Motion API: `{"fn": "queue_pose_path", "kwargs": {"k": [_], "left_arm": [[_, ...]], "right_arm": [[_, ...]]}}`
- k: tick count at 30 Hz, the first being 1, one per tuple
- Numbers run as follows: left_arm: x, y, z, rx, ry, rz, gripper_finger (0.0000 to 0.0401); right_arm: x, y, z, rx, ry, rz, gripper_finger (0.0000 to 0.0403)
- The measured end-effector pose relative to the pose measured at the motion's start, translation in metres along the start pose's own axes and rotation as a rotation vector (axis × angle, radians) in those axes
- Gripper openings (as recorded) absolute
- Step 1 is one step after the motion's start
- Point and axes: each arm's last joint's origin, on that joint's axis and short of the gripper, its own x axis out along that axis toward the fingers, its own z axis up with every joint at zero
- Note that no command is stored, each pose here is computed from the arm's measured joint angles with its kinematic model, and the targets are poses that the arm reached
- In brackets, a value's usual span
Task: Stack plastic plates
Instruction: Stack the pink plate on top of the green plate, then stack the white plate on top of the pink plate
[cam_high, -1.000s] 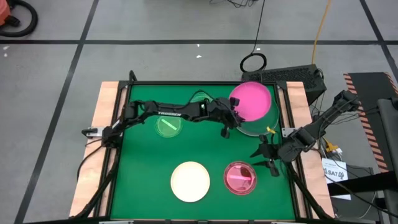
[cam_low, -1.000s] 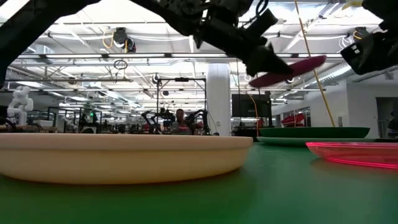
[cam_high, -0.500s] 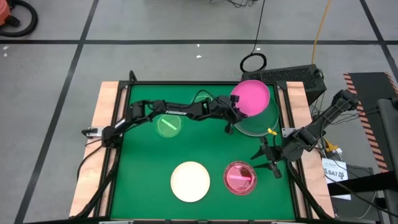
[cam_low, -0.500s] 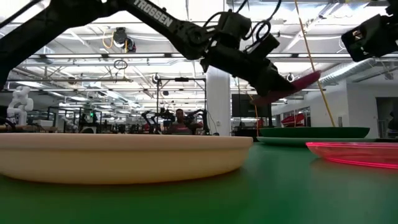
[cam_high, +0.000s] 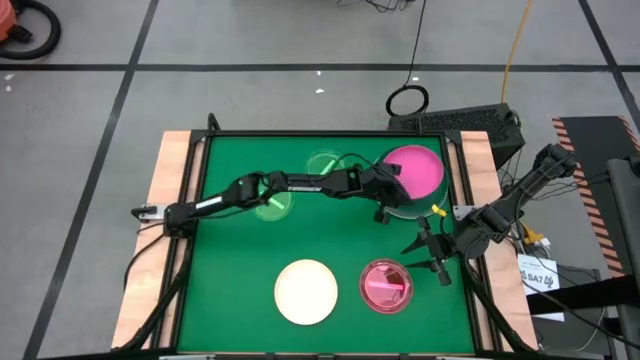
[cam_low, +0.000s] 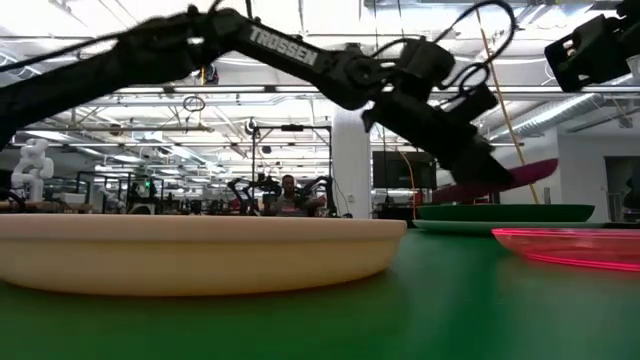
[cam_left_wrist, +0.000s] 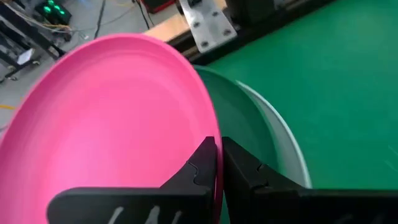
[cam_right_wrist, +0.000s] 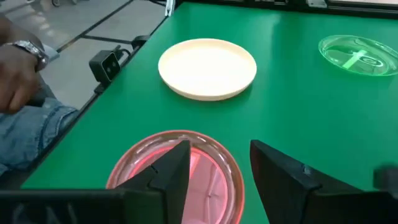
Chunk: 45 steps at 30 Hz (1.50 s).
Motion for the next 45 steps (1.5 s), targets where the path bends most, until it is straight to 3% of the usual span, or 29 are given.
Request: {"fn": "queue_pose_path", "kwargs": {"k": [5, 18, 31, 39, 45], "left_arm": [[0.005, -0.005, -0.011, -0.017, 0.035, -0.009, 0.0015], [0.000, -0.003, -0.011, -0.108, 0.085, -0.026, 0.0016], [0.001, -0.006, -0.007, -0.141, 0.061, -0.035, 0.0100], [-0.004, -0.005, -0.002, -0.180, 0.079, -0.045, 0.0103], [-0.030, 0.000, 0.014, -0.245, 0.184, -0.097, 0.0104]], "right_arm": [[0.000, 0.000, -0.001, -0.008, 0.011, -0.003, 0.0160], [0.000, -0.001, -0.002, -0.019, 0.018, -0.004, 0.0160], [0.000, -0.001, -0.002, -0.026, 0.017, -0.004, 0.0160], [0.000, -0.001, -0.002, -0.025, 0.017, -0.004, 0.0160], [0.000, 0.000, -0.001, -0.030, 0.015, -0.003, 0.0160]]}}
